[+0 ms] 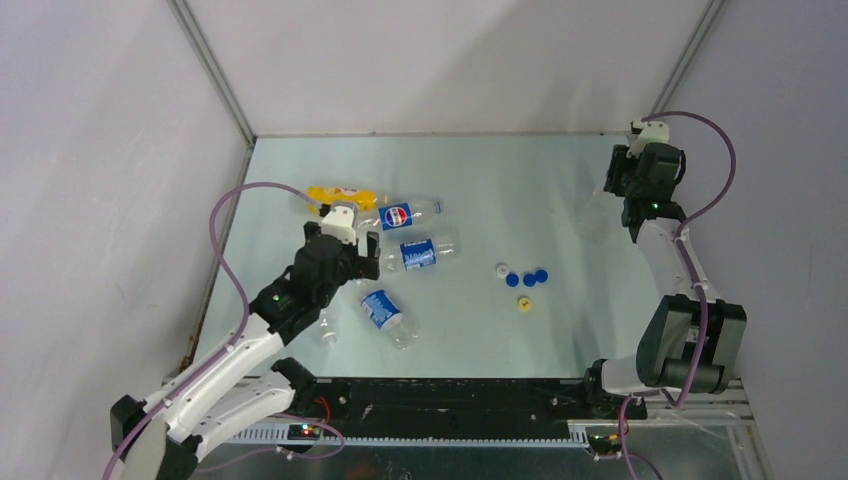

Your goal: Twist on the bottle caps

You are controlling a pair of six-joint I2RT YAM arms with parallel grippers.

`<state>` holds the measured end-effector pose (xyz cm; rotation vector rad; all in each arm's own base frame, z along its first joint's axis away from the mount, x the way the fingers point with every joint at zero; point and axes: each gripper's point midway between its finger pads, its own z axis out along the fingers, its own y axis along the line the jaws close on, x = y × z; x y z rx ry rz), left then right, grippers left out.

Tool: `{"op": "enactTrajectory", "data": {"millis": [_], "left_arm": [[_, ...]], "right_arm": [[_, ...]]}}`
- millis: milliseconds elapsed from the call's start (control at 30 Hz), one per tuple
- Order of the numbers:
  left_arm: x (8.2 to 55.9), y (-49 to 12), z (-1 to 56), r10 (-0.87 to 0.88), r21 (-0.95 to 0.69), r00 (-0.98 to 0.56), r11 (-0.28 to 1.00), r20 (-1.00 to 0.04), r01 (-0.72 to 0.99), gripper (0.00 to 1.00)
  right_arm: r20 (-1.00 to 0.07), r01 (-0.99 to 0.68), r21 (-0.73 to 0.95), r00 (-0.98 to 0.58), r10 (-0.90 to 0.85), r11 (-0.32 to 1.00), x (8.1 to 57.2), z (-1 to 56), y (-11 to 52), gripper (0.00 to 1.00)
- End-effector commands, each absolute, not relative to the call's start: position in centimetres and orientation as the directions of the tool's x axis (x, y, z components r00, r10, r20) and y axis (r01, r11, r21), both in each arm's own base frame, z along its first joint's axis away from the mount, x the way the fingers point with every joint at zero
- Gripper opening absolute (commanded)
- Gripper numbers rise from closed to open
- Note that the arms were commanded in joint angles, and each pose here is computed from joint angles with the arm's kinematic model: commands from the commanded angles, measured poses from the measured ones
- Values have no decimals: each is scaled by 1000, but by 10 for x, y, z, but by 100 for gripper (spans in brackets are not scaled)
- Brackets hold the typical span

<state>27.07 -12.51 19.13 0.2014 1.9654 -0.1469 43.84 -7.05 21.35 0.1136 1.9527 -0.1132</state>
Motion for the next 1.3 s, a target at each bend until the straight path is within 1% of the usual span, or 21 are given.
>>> {"op": "enactTrajectory", "data": {"millis": [0, 33, 67, 100, 133, 167, 200, 400, 500, 567, 667, 733, 867, 967, 1000, 1100, 1133, 1267], "left_arm": [[260, -129, 193, -34, -125, -390, 970, -920, 209, 100], [259, -129, 191, -37, -129, -395, 969, -918, 209, 100], [257, -128, 190, -45, -137, -399, 969, -916, 205, 100], [256, -128, 190, -50, -141, -401, 970, -915, 200, 100], [255, -127, 188, -53, -144, -412, 970, -910, 194, 100], [254, -126, 188, -55, -146, -415, 971, -908, 190, 100], [253, -125, 186, -57, -148, -425, 972, -903, 185, 100], [250, -125, 180, -106, -193, -450, 969, -887, 152, 99], [248, -122, 176, -149, -222, -464, 969, -873, 107, 99], [247, -122, 175, -156, -227, -473, 969, -867, 97, 100], [246, -120, 177, -174, -238, -481, 969, -859, 73, 100], [244, -117, 177, -197, -252, -489, 967, -850, 47, 100], [238, -113, 170, -234, -268, -528, 963, -816, -13, 100], [234, -114, 165, -277, -301, -549, 953, -788, -48, 100], [233, -113, 163, -293, -310, -556, 948, -778, -66, 100], [232, -111, 156, -326, -321, -565, 940, -758, -113, 100], [230, -110, 154, -345, -330, -569, 934, -747, -133, 100], [230, -114, 148, -376, -351, -586, 922, -718, -162, 100]], "right_arm": [[-941, 152, -30, -337, 23, 988, 440, 229, -74, 23], [-941, 152, -25, -338, 28, 988, 439, 226, -74, 26], [-943, 158, -17, -331, 36, 987, 437, 228, -74, 32], [-942, 160, -15, -334, 40, 987, 435, 226, -74, 35], [-942, 163, -11, -332, 44, 987, 434, 227, -74, 41], [-941, 164, -10, -334, 46, 986, 432, 225, -74, 43], [-942, 166, -6, -331, 50, 986, 431, 226, -74, 48], [-943, 174, 5, -325, 62, 985, 425, 231, -74, 63], [-945, 200, 19, -318, 83, 980, 422, 235, -77, 68], [-947, 215, 25, -309, 92, 976, 418, 239, -78, 72], [-953, 222, 24, -289, 89, 975, 410, 251, -78, 75], [-963, 218, 28, -256, 85, 976, 399, 269, -76, 77], [-971, 192, 40, -226, 84, 981, 376, 291, -64, 77], [-970, 163, 28, -235, 66, 986, 358, 298, -50, 77], [-974, 138, 25, -219, 55, 990, 352, 306, -40, 77], [-971, 84, 9, -239, 29, 996, 336, 307, -17, 77], [-973, 32, 6, -232, 13, 999, 330, 311, 1, 77], [-954, -97, 16, -300, -14, 995, 308, 297, 47, 77]]}}
